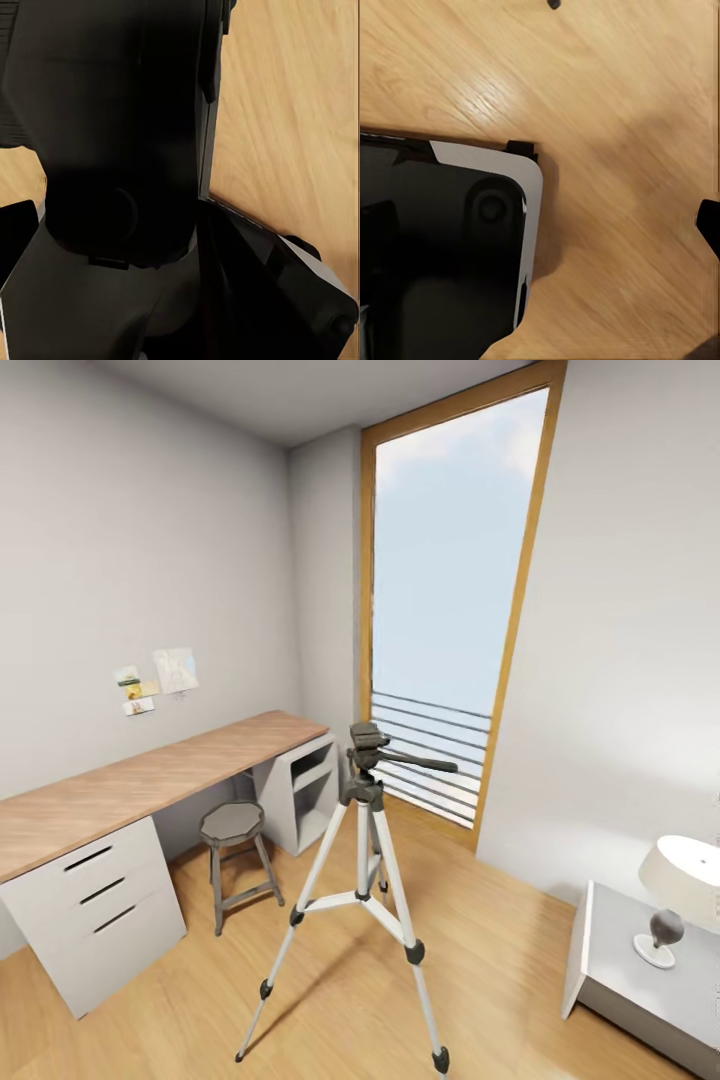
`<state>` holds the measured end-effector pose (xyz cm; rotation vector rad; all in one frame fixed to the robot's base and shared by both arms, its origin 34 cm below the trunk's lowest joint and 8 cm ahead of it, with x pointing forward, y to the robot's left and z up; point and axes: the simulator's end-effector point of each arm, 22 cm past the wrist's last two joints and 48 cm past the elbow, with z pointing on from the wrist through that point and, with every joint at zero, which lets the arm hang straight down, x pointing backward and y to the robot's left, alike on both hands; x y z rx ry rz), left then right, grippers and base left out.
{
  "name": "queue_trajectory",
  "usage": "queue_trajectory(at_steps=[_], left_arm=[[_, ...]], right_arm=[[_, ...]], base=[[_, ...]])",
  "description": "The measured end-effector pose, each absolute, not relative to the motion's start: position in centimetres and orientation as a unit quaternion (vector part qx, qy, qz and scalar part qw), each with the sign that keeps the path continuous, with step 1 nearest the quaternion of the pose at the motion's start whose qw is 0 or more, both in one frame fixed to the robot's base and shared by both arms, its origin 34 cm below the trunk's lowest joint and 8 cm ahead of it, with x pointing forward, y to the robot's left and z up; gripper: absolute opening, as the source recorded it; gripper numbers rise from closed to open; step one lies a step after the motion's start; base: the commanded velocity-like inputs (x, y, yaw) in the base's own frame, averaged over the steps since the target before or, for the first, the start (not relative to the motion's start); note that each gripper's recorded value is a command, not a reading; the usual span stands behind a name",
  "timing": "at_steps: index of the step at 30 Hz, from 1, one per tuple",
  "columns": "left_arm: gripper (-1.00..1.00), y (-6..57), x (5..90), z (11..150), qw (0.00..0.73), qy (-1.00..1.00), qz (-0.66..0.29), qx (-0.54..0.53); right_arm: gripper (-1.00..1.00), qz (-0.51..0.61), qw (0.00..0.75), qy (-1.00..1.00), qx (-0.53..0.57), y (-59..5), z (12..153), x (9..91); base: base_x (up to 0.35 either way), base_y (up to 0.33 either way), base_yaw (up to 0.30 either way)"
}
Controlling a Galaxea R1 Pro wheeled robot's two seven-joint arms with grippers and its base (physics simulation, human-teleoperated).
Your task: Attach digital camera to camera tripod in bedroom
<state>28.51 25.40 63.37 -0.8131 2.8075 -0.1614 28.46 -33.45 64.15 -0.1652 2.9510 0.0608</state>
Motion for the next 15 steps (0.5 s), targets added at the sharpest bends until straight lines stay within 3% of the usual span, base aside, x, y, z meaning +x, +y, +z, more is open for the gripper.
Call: queue_trajectory(at_steps=[5, 15], left_arm=[[-1.0, 25.47, 28.51, 63.37, 0.107, 0.954, -0.054, -0.276], [-1.0, 25.52, 28.51, 63.37, 0.107, 0.954, -0.054, -0.276]], right_arm=[[1.0, 0.021, 0.092, 0.994, -0.056, -33.36, 64.14, 28.44], [1.0, 0.023, 0.091, 0.994, -0.057, -33.18, 64.12, 28.39]], base=[[0.0, -0.123, 0.0], [0.0, -0.01, 0.005]])
